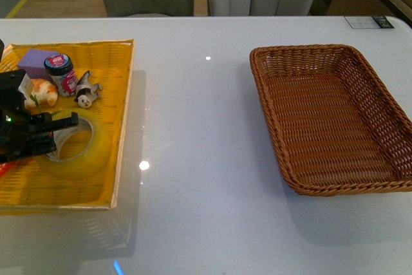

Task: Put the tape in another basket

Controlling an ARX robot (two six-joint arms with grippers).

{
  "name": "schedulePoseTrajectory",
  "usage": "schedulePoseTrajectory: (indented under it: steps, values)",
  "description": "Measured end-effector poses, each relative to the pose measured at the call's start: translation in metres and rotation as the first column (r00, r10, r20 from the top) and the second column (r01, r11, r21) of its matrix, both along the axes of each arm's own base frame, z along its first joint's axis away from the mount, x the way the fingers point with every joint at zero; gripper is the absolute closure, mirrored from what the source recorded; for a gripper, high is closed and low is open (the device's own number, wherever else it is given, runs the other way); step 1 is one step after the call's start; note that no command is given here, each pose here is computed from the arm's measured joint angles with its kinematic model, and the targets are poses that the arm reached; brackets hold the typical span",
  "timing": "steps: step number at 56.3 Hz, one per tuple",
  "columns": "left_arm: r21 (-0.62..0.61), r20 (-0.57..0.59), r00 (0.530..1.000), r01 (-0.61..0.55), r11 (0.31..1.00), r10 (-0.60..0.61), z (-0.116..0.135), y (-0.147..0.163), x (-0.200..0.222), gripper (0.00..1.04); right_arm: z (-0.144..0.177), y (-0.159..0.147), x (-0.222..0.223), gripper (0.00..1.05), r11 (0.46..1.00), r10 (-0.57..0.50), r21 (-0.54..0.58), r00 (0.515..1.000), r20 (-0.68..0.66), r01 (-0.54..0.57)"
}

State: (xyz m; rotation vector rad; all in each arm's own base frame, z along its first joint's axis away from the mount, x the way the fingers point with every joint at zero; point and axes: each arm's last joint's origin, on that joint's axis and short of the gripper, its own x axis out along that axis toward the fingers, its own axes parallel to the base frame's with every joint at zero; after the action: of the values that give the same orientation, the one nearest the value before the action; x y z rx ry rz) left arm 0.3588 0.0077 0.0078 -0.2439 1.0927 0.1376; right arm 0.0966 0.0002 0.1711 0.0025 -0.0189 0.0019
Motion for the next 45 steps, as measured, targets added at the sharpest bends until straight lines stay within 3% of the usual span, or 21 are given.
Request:
schedulePoseTrajectory:
  steps: [13,22,30,45]
  values:
    - [-0.067,0.071,0.997,0.018,0.998,-0.013,0.032,0.006,-0.013,0.9,0.0,0.0,0.0,0.09,1.0,0.0,0.0,1.0,0.0,0.0]
    - [-0.099,0.2,0.978,0.078,0.992,-0.057,0.086,-0.002,-0.014,0.9,0.0,0.0,0.0,0.09,1.0,0.0,0.0,1.0,0.0,0.0]
    - [-0.143,0.305,0.936,0.227,0.963,-0.175,0.144,-0.045,-0.017,0.9,0.0,0.0,0.0,0.09,1.0,0.0,0.0,1.0,0.0,0.0]
    - [-0.144,0.393,0.839,0.459,0.877,-0.375,0.191,-0.131,-0.036,0.9,0.0,0.0,0.0,0.09,1.0,0.0,0.0,1.0,0.0,0.0]
